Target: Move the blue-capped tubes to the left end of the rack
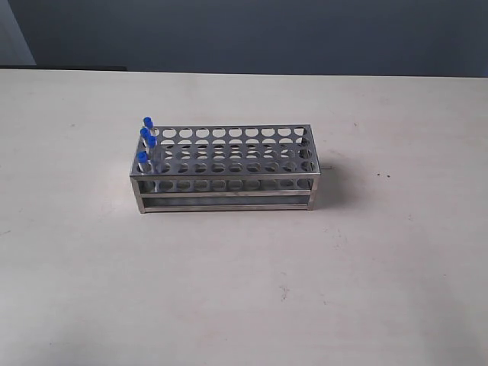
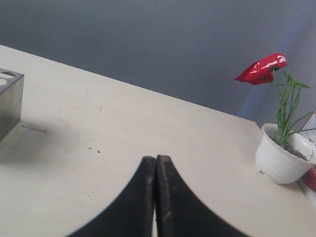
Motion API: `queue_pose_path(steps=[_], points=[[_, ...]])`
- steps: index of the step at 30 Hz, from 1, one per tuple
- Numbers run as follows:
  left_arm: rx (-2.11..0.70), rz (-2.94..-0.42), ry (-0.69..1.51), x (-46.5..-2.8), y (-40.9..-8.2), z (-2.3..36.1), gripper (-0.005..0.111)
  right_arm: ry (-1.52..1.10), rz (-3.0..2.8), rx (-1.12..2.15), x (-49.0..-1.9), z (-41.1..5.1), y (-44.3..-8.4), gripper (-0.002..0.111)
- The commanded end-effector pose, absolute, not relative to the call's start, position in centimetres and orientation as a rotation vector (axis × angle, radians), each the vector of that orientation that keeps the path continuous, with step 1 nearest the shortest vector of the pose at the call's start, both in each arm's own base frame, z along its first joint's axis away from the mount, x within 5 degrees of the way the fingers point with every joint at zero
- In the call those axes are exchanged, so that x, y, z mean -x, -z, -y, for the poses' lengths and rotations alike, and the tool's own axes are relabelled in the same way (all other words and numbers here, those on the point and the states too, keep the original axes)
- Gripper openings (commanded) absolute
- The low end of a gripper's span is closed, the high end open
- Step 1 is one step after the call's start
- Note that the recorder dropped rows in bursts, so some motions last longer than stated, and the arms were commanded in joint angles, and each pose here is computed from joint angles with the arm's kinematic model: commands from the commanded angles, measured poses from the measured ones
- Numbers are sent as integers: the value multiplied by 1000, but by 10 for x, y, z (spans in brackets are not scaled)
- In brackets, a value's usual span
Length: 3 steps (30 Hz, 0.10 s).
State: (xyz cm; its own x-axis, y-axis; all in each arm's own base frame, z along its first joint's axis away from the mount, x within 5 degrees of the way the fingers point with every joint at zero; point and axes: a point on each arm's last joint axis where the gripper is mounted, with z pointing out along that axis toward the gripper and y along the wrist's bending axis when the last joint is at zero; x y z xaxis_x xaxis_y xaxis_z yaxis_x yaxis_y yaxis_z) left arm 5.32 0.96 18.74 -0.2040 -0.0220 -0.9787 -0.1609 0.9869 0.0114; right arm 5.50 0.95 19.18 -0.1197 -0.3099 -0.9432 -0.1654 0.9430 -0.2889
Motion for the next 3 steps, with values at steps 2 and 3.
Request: queue_pose_path(steps=[2,3], points=[[136,-1771,-117,-54,-187,-9,0,134,-1691,355,-55,-9,-191,-1],[136,-1771,-117,-54,-187,-9,0,134,-1691,355,-55,-9,-191,-1]])
